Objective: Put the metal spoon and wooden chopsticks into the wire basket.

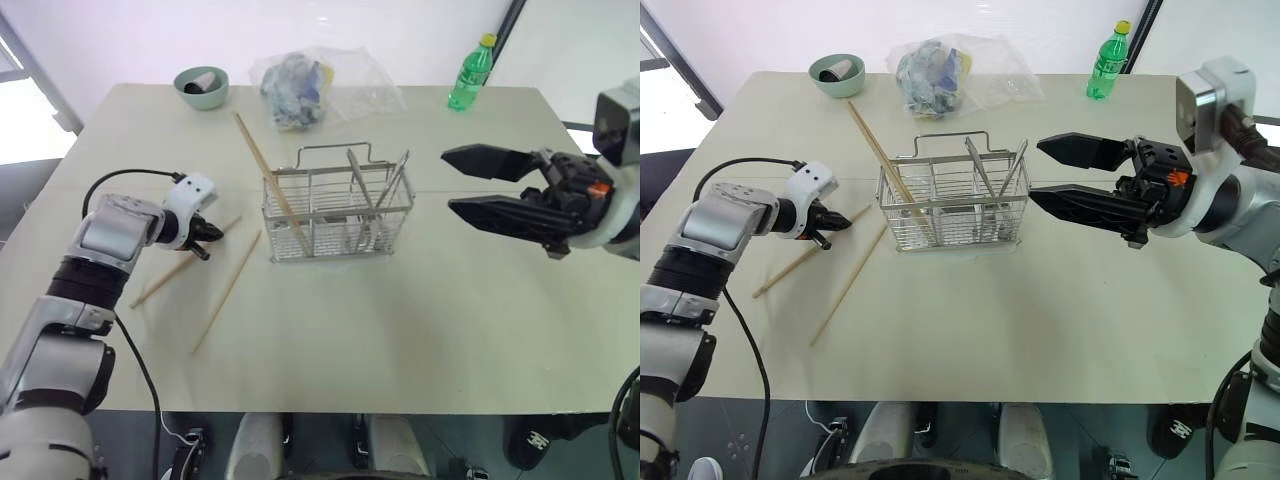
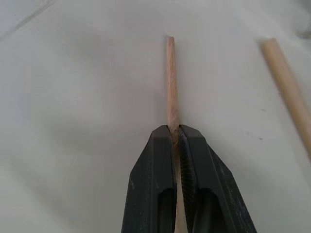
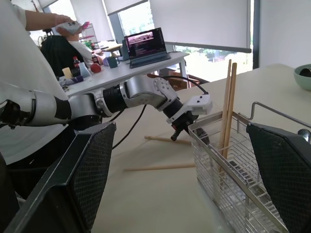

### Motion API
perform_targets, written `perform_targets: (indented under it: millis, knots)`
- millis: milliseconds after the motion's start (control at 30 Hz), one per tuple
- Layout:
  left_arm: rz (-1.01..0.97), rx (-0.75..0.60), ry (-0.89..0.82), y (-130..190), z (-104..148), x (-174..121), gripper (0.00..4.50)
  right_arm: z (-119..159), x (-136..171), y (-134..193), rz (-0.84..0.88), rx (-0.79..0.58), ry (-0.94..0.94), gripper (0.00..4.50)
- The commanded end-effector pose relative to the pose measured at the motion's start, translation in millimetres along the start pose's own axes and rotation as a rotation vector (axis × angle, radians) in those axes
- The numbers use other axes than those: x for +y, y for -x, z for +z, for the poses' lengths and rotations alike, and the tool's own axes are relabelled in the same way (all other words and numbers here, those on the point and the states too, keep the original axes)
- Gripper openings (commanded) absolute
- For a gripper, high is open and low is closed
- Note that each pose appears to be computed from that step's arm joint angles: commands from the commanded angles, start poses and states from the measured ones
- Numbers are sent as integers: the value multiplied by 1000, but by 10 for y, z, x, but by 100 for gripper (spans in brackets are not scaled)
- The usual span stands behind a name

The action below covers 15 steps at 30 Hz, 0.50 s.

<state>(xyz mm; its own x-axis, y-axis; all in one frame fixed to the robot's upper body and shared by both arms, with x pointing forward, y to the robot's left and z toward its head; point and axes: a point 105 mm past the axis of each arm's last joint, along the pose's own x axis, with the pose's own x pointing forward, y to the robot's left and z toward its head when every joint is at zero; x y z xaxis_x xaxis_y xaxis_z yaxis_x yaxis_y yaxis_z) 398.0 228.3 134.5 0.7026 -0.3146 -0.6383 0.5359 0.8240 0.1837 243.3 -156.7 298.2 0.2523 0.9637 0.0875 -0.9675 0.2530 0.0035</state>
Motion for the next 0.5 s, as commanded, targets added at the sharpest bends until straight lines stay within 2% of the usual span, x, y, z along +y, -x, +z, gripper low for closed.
perform_targets:
  millis: [33, 167, 267, 367, 500]
  knots:
    - [199, -275, 53, 219, 518, 326, 6, 118, 52, 46, -7, -16, 61, 444]
    - [279, -761, 234, 699, 1241, 461, 6, 85, 46, 72, -26, -10, 50, 444]
    - [178, -1056, 411, 1133, 1663, 399, 6, 39, 71, 88, -28, -3, 40, 444]
    - [11, -1218, 472, 1457, 2036, 156, 6, -3, 86, 96, -39, -2, 34, 444]
    - [-118, -1275, 389, 1648, 2308, -189, 6, -62, 79, 99, -62, 1, 36, 444]
